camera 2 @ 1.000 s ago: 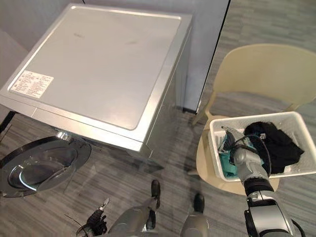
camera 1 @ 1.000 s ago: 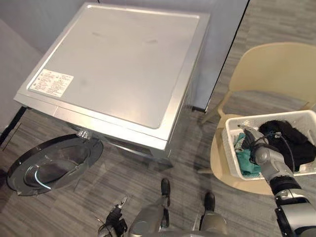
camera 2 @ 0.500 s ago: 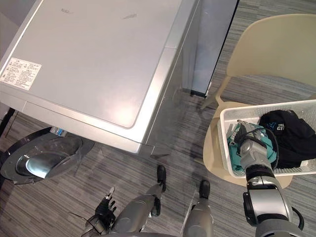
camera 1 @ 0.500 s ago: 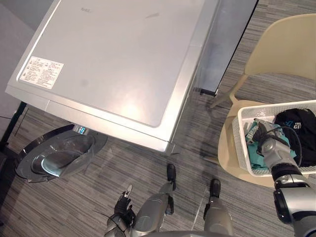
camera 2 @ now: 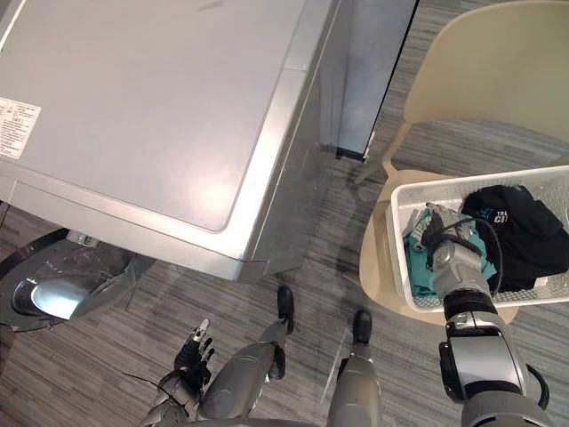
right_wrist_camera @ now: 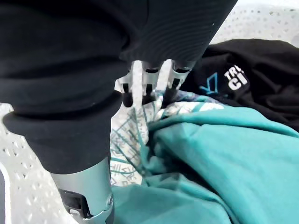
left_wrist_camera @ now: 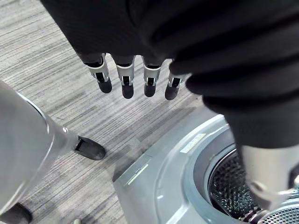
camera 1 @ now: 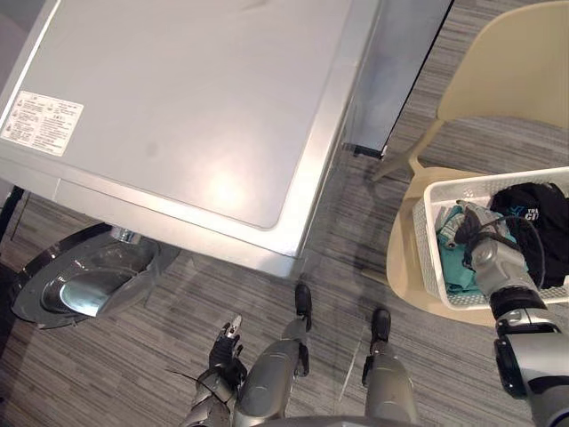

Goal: Pick up the laundry basket with both hands and put the clothes into the washing machine.

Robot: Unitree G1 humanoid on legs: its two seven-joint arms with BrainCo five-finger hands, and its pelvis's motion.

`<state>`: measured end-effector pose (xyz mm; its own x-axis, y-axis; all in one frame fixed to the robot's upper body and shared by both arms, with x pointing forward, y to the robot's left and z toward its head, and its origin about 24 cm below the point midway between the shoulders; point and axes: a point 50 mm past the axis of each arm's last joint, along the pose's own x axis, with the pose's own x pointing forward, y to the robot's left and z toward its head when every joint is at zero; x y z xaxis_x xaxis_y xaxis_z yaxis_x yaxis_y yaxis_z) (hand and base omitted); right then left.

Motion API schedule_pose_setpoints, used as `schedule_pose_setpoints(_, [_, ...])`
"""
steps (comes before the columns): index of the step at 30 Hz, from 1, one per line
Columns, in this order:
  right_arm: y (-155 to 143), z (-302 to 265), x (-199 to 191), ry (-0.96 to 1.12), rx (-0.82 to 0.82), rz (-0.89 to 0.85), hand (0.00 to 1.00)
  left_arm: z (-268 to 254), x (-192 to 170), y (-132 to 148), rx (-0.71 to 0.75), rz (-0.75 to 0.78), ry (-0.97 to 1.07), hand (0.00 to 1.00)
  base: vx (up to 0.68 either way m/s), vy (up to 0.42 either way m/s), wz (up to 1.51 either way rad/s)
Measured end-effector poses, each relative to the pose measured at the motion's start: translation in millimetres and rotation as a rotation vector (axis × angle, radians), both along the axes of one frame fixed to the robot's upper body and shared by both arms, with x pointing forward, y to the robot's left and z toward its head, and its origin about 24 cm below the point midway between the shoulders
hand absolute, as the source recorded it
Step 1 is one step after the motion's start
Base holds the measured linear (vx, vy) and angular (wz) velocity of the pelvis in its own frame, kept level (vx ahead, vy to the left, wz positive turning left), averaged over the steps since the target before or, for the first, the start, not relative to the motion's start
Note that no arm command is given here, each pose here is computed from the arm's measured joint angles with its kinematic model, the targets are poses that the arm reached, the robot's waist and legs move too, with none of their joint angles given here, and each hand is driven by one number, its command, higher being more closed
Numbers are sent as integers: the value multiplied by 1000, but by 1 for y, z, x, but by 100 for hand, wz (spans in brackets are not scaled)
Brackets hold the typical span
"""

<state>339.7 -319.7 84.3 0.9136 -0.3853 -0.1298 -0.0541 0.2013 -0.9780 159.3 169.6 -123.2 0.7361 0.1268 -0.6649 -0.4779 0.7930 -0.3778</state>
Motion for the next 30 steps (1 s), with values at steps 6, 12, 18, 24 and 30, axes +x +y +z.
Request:
schedule_pose_setpoints(6, [1,20,1,-55,-59,39,0,9,10,-3,-60,25,-71,0,57,6,-13])
schedule_pose_setpoints(12, [12,24,-3,-99,-71,82,0,17,17,-2,-87,64,-130,0,24,-4,-18])
schedule_pose_setpoints(18, [35,15,-3,-112,-33,140,0,28,28,-1,-112,87,-195,0,-8,-4,-14])
schedule_pose_setpoints(24, [48,27,1,-172,-15,179,100,41,41,2,-171,146,-288,0,19,18,-3])
schedule_pose_setpoints(30, [58,43,5,-239,-17,214,100,50,47,-3,-248,198,-342,0,14,4,0])
